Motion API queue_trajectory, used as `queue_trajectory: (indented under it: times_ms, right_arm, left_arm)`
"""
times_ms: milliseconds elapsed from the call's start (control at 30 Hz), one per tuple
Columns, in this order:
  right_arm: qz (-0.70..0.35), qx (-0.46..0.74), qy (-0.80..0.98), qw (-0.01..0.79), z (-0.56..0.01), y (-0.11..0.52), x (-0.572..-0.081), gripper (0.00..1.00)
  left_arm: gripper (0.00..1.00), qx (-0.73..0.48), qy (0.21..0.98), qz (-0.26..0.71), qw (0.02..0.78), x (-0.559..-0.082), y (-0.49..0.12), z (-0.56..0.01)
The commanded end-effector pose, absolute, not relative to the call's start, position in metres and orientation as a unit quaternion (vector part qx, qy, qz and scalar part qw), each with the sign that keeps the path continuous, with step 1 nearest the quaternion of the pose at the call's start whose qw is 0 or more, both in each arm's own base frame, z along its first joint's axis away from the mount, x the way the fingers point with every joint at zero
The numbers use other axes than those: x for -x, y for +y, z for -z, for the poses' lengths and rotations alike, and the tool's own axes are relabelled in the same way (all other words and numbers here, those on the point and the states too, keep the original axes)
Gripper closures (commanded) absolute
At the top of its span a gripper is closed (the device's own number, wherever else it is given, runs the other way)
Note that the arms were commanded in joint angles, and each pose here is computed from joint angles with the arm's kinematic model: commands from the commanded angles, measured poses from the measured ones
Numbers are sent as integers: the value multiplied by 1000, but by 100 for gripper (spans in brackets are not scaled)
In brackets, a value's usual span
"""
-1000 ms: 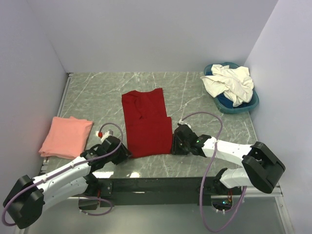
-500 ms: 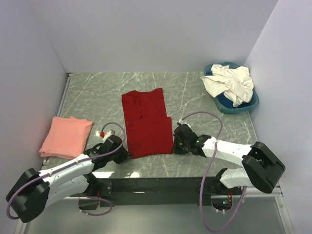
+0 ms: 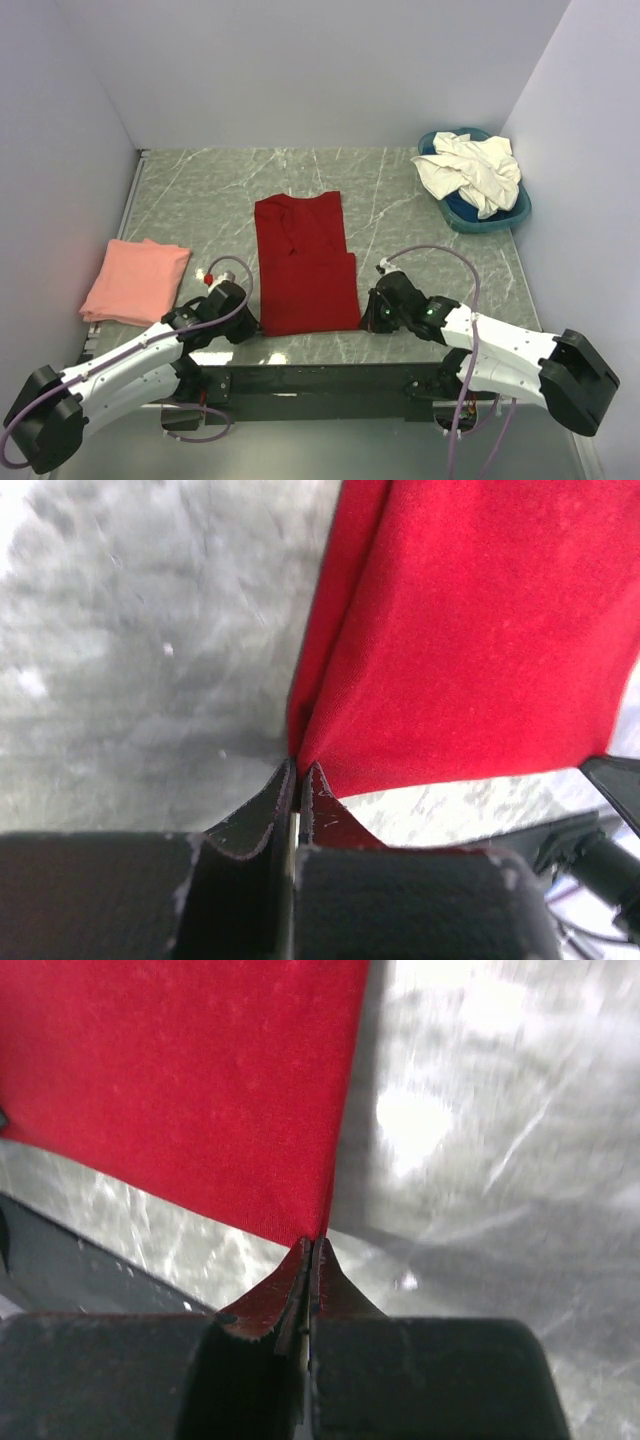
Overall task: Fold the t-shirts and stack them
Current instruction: Fold the tshirt
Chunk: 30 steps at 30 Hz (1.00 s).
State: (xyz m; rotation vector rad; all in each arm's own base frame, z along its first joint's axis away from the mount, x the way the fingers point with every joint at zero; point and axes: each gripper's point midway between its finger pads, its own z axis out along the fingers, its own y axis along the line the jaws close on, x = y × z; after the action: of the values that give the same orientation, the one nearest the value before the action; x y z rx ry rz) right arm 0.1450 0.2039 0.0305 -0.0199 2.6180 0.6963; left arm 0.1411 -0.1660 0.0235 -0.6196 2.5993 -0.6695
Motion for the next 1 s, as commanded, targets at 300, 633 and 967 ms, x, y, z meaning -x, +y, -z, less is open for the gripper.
queue_trajectory:
  times_ms: [300,633,967]
  right_arm:
    - [-230,9,946,230,-53,193,-141,66]
    - [-223,-40,916,331,-118,192,-250,66]
    - [-224,-39,911,344,-135,222,-320,80]
  left_arm:
    - [65,203,922,271,186,-128,-172,-54]
    - [66,193,890,249,329,-207,-182,-135]
    - [97,179,896,228,337,-308,-211,-124]
